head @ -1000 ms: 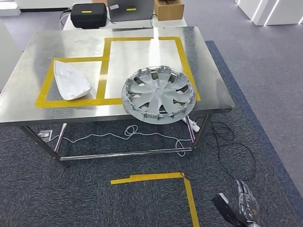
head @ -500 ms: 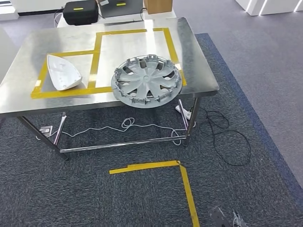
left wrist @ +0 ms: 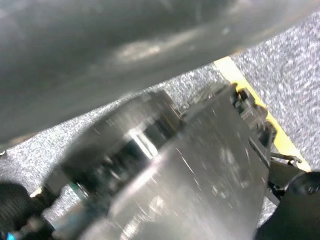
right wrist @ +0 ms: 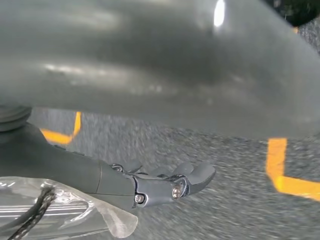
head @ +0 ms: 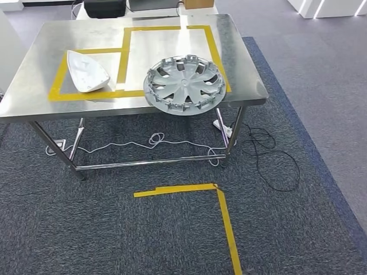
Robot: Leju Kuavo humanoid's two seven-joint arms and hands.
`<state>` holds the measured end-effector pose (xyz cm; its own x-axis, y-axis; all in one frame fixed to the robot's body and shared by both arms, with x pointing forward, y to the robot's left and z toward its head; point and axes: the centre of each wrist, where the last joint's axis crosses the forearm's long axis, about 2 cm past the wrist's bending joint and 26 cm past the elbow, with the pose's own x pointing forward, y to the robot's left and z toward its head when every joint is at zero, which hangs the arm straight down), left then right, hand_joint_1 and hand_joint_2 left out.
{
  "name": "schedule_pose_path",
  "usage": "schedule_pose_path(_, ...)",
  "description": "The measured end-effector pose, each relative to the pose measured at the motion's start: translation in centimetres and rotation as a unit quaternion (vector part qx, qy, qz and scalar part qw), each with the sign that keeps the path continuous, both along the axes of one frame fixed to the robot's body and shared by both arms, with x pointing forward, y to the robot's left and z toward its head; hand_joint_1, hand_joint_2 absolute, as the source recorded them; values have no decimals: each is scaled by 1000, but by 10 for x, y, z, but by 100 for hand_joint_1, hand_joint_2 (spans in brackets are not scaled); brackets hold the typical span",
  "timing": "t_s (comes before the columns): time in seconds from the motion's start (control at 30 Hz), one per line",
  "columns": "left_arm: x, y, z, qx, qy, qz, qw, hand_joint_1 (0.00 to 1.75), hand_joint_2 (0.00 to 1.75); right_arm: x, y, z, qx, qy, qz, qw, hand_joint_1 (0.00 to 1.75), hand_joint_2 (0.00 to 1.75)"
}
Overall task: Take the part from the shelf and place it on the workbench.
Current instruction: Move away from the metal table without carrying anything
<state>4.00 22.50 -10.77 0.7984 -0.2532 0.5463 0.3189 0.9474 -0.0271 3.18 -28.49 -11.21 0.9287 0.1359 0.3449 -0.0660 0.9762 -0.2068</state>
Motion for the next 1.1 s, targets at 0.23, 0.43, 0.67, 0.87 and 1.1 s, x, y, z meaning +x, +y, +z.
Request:
schedule_pose_path(0.23,1,-9,1,-2,-2,-1,1000,0,0,4,0,0,13,24,-38,999,0,0)
schedule_pose_path(0.43,0,-11,2,-3,-1,-2,1000,0,0,4,6,0,22,42,-48,998,0,0)
schedule_pose_path(0.67,1,-12,2,-2,1,-4,1000,0,0,4,7,0,23,54,-54,997,0,0)
schedule_pose_path(0.87,3,-12,2,-2,0,-4,1000,0,0,4,9,0,26,56,-56,997,0,0)
schedule_pose_path(1.1,4,-14,2,-6,-2,-4,1000,0,0,3,10,0,26,58,-54,997,0,0)
